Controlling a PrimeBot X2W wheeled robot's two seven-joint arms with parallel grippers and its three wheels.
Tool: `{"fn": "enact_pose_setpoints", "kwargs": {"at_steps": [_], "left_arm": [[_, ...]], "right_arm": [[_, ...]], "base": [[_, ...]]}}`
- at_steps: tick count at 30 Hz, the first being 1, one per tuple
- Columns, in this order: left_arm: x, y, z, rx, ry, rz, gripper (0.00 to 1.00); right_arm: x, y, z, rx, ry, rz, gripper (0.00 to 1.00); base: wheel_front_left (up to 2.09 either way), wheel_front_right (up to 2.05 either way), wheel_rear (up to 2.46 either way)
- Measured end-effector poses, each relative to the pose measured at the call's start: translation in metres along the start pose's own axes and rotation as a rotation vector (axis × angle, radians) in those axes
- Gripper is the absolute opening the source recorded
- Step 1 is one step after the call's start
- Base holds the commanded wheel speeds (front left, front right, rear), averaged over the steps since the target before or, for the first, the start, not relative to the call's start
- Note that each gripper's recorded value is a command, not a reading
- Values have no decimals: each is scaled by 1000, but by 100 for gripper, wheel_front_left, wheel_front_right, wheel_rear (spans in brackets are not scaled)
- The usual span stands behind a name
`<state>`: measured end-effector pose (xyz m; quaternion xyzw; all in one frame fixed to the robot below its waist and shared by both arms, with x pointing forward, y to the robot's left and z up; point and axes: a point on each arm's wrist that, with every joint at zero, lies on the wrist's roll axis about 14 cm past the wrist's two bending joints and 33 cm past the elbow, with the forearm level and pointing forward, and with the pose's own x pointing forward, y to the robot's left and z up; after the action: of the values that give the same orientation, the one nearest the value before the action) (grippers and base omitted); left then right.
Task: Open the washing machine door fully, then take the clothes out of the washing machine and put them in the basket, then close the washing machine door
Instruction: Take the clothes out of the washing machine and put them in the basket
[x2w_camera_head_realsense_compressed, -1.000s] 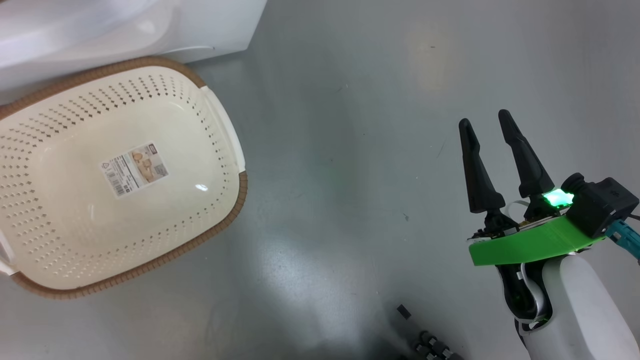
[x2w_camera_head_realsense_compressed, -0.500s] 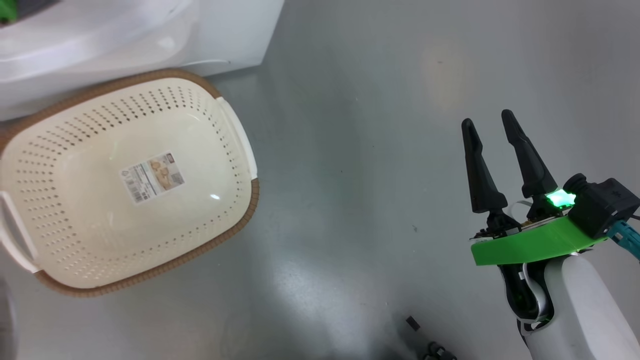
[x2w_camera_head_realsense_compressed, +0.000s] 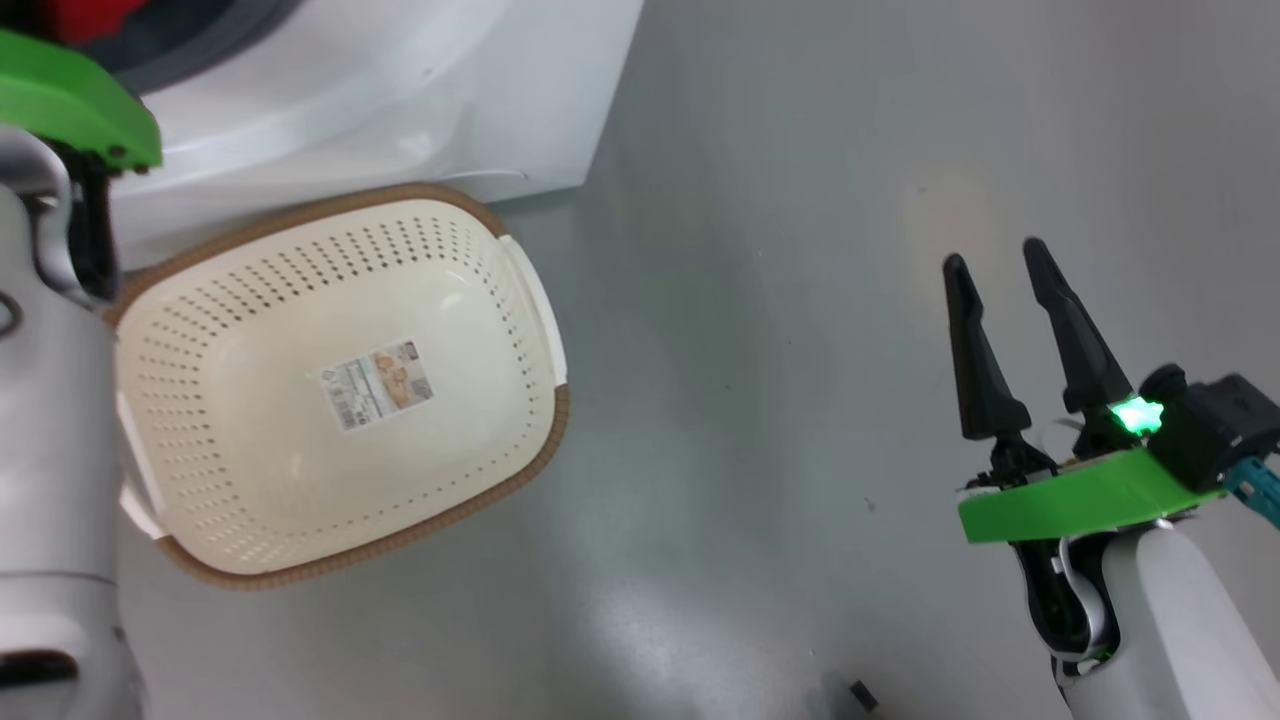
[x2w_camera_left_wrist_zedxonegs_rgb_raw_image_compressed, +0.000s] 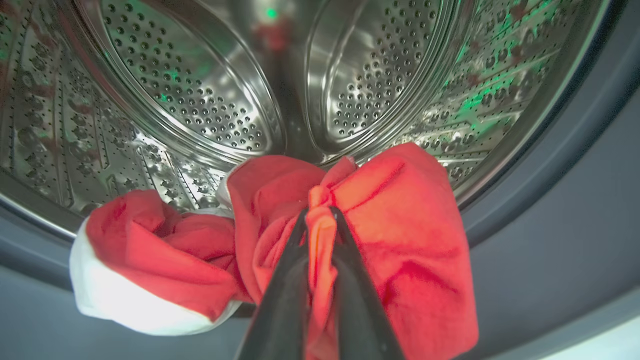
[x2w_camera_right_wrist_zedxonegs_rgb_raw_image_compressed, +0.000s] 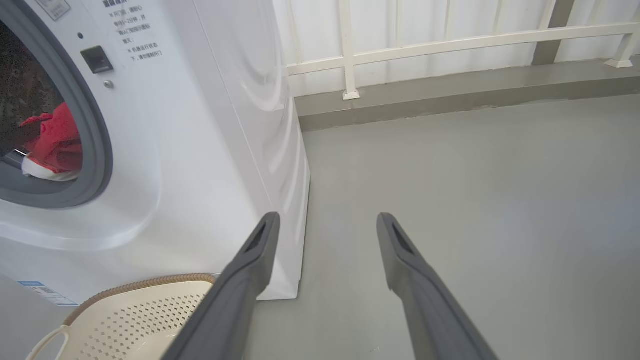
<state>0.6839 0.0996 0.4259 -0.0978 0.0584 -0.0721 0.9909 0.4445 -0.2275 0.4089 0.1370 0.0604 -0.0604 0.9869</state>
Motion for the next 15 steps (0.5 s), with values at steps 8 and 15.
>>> {"fn": "enact_pose_setpoints", "kwargs": {"at_steps": [8,15], "left_arm": [[-34,6,27,-39,-106,21,0],[-68,7,45,7,-171,25,0]], "right_arm": [[-8,0,2,-15,-4,-2,100],[-14,3,5,-8,-11,1,100]], "base": [[0,0,0],[0,0,0]]}}
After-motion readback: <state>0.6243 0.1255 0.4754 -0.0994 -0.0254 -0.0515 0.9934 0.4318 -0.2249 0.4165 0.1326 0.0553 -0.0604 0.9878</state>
